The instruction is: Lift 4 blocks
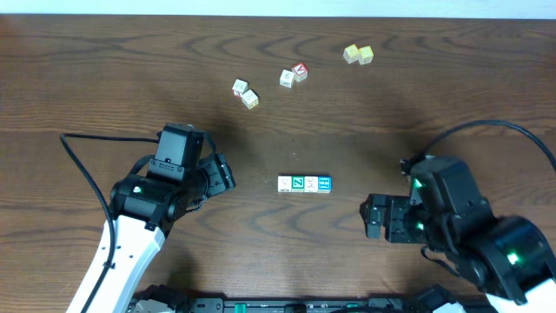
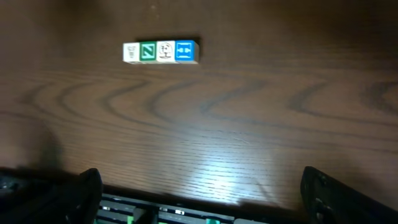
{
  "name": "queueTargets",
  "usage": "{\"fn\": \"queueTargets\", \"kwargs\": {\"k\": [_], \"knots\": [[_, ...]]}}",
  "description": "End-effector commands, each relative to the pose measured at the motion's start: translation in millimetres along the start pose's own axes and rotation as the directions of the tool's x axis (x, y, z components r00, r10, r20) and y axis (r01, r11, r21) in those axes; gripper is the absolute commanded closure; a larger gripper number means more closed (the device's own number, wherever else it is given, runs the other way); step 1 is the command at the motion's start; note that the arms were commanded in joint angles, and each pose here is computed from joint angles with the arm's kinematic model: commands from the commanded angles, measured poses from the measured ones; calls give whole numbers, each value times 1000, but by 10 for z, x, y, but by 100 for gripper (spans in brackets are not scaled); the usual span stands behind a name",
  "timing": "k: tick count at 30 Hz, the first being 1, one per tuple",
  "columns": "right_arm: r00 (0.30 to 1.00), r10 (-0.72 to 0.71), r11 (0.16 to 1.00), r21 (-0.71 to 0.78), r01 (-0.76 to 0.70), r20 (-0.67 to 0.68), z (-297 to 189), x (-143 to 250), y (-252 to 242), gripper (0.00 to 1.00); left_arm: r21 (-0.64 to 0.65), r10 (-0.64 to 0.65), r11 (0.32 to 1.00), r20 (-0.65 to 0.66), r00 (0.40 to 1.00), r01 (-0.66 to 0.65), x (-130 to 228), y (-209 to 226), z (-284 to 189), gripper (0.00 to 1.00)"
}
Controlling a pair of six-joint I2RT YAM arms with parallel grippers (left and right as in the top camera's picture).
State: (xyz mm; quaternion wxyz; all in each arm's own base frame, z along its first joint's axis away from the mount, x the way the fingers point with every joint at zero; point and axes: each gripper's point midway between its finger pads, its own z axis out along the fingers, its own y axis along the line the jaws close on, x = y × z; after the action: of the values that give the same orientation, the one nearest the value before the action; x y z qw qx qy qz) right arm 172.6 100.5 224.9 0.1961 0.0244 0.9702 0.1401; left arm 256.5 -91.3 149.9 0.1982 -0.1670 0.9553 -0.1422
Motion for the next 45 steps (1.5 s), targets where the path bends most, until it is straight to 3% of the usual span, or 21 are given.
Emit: {"fn": "queueTargets", "kwargs": {"k": [1, 8, 13, 18, 24, 29, 40, 45], "knots": [[1000, 8, 1000, -27, -8, 26, -83, 3, 34, 1, -7, 13, 1000, 22, 1000, -13, -68, -2, -40, 26], [998, -25, 999, 31, 23, 61, -84, -61, -60, 1, -7, 13, 1000, 22, 1000, -13, -68, -2, -40, 25], [981, -45, 999, -8, 47, 188, -75, -297, -118, 1, -7, 13, 1000, 22, 1000, -13, -68, -2, -40, 25], [894, -101, 974, -140, 179, 437, -95, -490, -157, 1, -7, 13, 1000, 22, 1000, -13, -68, -2, -40, 25], [669, -170, 956, -44, 291, 724, -104, -541, -347, 1, -7, 13, 1000, 22, 1000, -13, -68, -2, -40, 25], [527, -188, 938, -8, 347, 829, 24, -521, -374, 1, -7, 13, 1000, 22, 1000, -13, -68, -2, -40, 25], [356, -163, 932, 25, 362, 920, 366, -521, -493, 1, -7, 13, 1000, 22, 1000, -13, -68, -2, -40, 25], [375, -135, 966, 39, 254, 917, 458, -558, -694, 1, -7, 13, 1000, 22, 1000, -13, -68, -2, -40, 25]]}}
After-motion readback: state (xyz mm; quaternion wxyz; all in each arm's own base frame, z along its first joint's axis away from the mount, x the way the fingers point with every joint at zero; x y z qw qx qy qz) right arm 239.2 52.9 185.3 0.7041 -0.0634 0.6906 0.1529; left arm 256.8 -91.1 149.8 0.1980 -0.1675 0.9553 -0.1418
